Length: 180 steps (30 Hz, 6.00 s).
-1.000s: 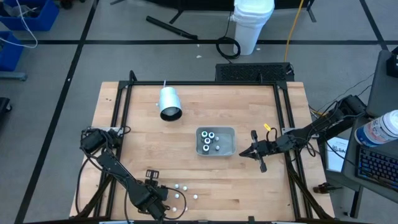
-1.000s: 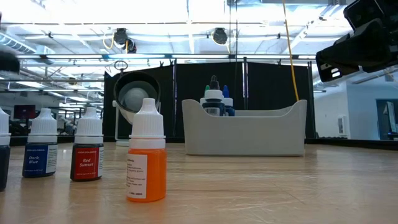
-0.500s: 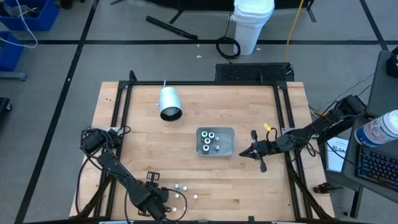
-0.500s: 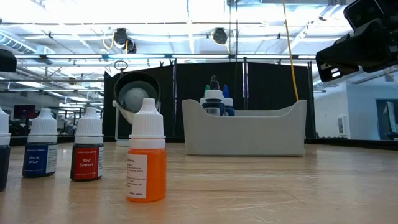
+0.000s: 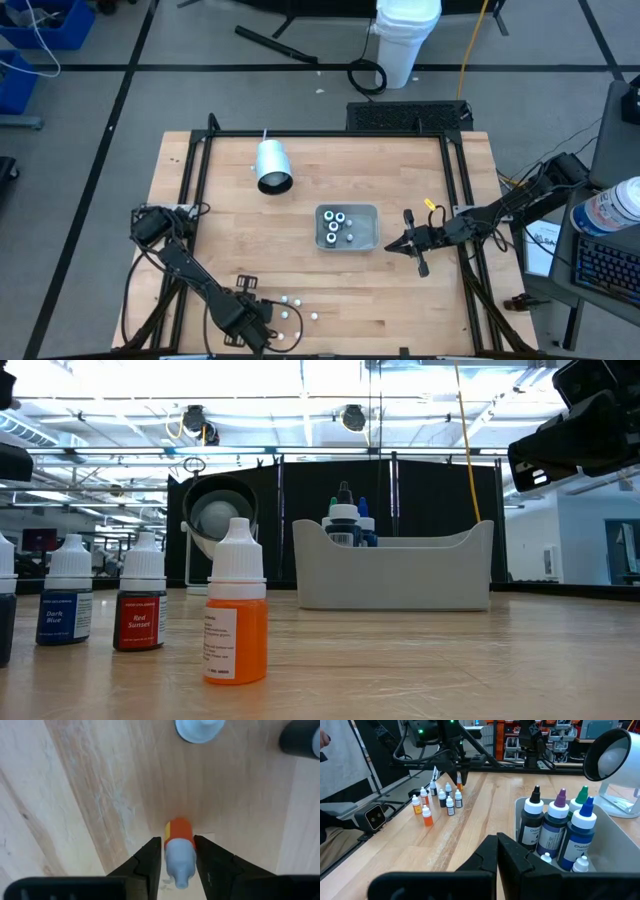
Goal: Pick & Place food coloring
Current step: Put the top left small orange food coloring bottle into the white bin
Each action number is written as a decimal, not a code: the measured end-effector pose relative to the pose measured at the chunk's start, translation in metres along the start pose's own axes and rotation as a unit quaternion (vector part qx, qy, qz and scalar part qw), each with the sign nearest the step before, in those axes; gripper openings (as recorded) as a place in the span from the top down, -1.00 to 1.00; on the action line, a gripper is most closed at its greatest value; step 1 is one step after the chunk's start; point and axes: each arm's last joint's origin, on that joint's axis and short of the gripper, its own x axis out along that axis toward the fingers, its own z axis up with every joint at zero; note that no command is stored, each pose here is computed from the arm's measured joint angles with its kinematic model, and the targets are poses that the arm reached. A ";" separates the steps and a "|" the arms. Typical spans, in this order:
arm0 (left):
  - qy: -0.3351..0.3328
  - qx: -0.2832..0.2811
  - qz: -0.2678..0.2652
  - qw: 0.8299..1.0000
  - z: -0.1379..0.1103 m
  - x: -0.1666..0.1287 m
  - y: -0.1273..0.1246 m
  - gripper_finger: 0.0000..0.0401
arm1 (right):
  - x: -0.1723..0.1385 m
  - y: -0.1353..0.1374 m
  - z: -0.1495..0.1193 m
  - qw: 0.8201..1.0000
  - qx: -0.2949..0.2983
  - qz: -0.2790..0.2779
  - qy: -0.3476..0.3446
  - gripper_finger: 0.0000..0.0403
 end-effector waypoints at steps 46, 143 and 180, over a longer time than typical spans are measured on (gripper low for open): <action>-0.091 0.008 0.066 0.994 0.043 -0.076 0.031 0.55 | 0.000 0.000 0.000 1.000 0.009 -0.002 0.000 1.00; -0.224 0.183 0.146 0.946 0.232 -0.083 0.270 0.55 | 0.001 -0.009 0.001 0.984 -0.075 -0.158 -0.011 0.12; -0.214 0.200 0.126 0.948 0.240 -0.061 0.276 0.54 | 0.001 -0.009 -0.001 0.985 -0.078 -0.156 -0.001 0.13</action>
